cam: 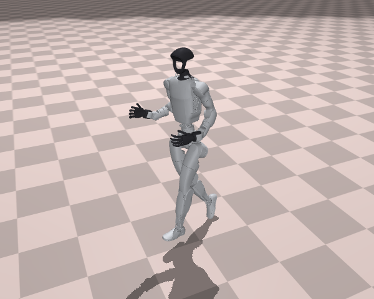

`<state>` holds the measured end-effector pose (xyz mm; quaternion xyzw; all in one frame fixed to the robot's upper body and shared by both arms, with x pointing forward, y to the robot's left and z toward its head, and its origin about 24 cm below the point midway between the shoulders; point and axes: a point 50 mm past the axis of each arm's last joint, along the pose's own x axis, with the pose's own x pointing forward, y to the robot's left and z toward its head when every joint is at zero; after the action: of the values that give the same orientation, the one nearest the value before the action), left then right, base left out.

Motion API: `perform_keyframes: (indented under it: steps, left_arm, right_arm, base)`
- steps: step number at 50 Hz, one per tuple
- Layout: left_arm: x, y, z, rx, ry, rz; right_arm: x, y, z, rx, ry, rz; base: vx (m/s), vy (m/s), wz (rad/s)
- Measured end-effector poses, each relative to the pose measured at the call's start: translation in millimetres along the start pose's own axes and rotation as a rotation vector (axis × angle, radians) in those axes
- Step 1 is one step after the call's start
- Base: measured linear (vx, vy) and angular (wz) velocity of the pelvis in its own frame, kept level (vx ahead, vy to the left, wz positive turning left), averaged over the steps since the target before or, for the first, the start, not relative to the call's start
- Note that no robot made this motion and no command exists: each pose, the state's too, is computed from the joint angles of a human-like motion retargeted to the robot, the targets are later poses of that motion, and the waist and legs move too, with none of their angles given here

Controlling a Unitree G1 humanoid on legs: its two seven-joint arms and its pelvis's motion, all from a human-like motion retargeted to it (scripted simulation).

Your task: Walk run

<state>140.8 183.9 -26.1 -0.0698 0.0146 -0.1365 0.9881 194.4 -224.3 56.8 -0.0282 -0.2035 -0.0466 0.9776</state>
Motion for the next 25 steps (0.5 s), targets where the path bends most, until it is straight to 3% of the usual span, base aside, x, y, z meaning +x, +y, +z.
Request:
perform_keyframes:
  steps: [7,16,20,25]
  left_arm:
    - [14.0,11.5,32.3,0.091,-0.133,0.06]
    - [45.1,-8.2,24.1,0.032,-0.148,0.001]
    - [62.1,-19.4,23.2,-0.057,-0.164,-0.081]
    - [78.7,-21.7,39.0,0.006,-0.203,-0.193]
  right_arm:
    - [-8.1,25.1,-11.5,-0.149,0.117,0.237]
    - [-117.5,8.6,-63.9,-0.066,0.577,0.156]
    - [-148.5,-10.1,-66.8,-0.138,0.681,0.057]
    - [-169.3,-15.1,-66.3,-0.133,0.743,-0.033]
  base:
    - [2.01,-0.18,-0.9]
    - [1.42,-0.17,-0.2]
    - [1.07,-0.2,0.79]
    - [1.21,-0.38,-0.06]
